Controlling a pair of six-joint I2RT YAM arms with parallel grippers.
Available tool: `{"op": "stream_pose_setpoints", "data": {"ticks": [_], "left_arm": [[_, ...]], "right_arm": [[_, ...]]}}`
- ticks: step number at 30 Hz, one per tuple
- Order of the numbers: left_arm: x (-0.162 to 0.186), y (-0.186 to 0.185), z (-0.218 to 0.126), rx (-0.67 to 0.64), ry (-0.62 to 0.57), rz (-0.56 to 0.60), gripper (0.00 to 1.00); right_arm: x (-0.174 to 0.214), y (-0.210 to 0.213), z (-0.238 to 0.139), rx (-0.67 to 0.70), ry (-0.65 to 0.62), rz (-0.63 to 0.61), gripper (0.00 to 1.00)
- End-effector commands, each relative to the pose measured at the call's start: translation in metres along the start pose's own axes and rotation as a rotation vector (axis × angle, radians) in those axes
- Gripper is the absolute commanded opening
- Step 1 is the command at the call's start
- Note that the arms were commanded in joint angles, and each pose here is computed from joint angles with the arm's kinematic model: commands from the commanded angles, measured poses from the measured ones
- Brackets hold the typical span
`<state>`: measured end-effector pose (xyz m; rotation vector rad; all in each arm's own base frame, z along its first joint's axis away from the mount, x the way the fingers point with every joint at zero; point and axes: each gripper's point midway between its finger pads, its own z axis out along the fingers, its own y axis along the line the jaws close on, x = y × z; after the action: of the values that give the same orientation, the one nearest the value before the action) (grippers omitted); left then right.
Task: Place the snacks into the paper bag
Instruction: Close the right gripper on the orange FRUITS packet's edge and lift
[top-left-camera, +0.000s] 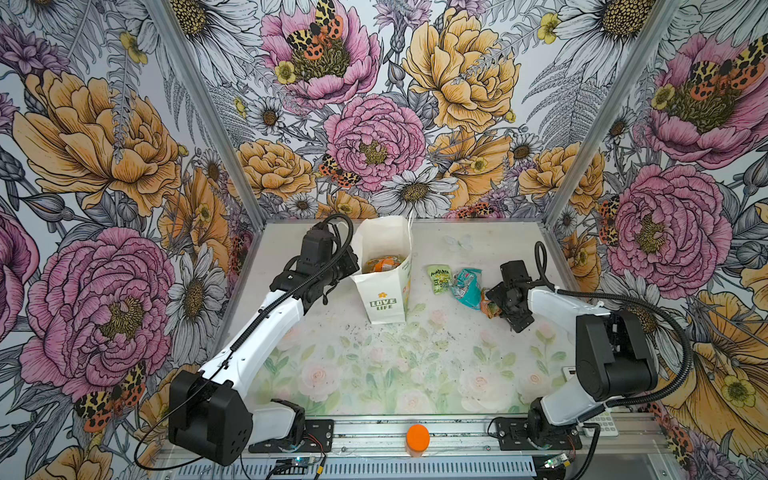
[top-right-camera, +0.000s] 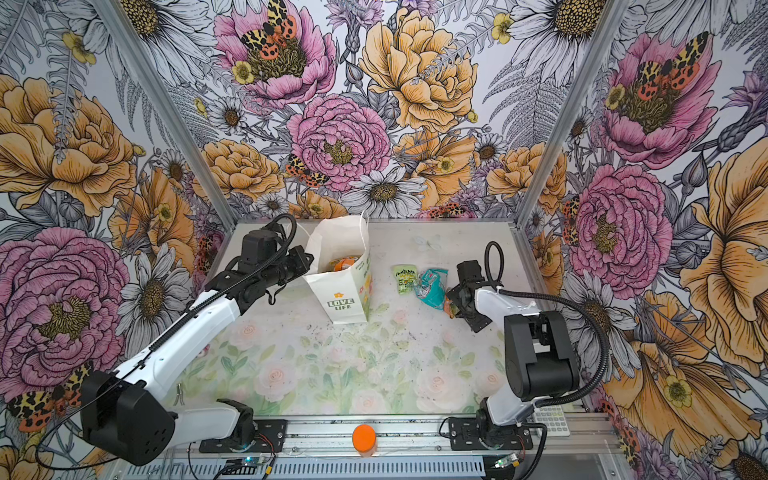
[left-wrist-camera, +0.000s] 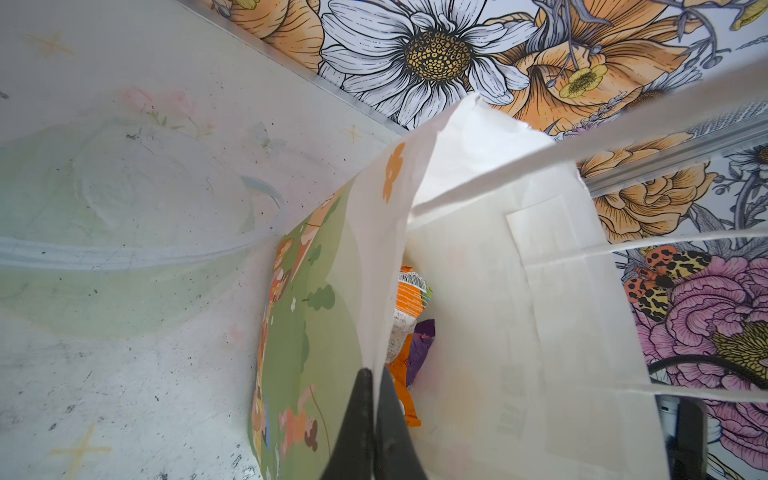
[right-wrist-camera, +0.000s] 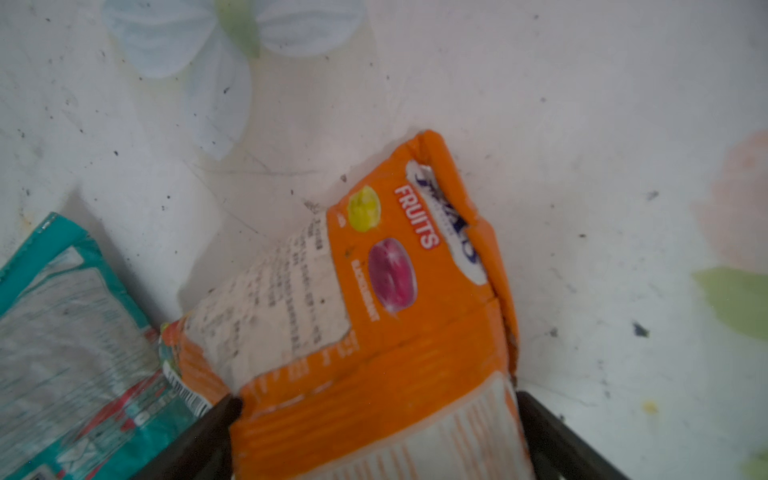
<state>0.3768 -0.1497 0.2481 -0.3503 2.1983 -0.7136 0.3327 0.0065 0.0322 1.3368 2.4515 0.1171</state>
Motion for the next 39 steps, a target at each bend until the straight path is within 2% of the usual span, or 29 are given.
{"op": "stream_pose_setpoints", "data": {"ticks": [1,10,13,18,23,28,39], "left_arm": [[0.004,0.008,-0.004,-0.014,0.01,-0.002,0.0],[0.005,0.009,-0.004,-0.014,0.011,-0.006,0.0],[0.004,0.008,-0.005,-0.013,0.008,-0.006,0.0],[0.003,0.007,-0.007,-0.01,0.004,-0.007,0.0],[0.004,0.008,-0.006,-0.011,0.007,-0.007,0.0],[0.005,0.008,-0.005,-0.012,0.009,-0.008,0.0],[0.004,0.008,-0.007,-0.01,0.003,-0.01,0.0]], "right_arm": [[0.008,-0.013,0.014,0.059,0.039,-0.03,0.99],[0.004,-0.019,0.011,0.068,0.011,-0.059,0.88],[0.0,-0.021,0.006,0.064,-0.011,-0.074,0.82],[-0.001,-0.022,0.001,0.055,-0.028,-0.107,0.7],[-0.003,-0.019,-0.003,0.033,-0.036,-0.135,0.51],[-0.002,-0.013,-0.005,-0.005,-0.034,-0.158,0.36],[-0.007,-0.004,-0.021,-0.066,-0.065,-0.214,0.16]]}}
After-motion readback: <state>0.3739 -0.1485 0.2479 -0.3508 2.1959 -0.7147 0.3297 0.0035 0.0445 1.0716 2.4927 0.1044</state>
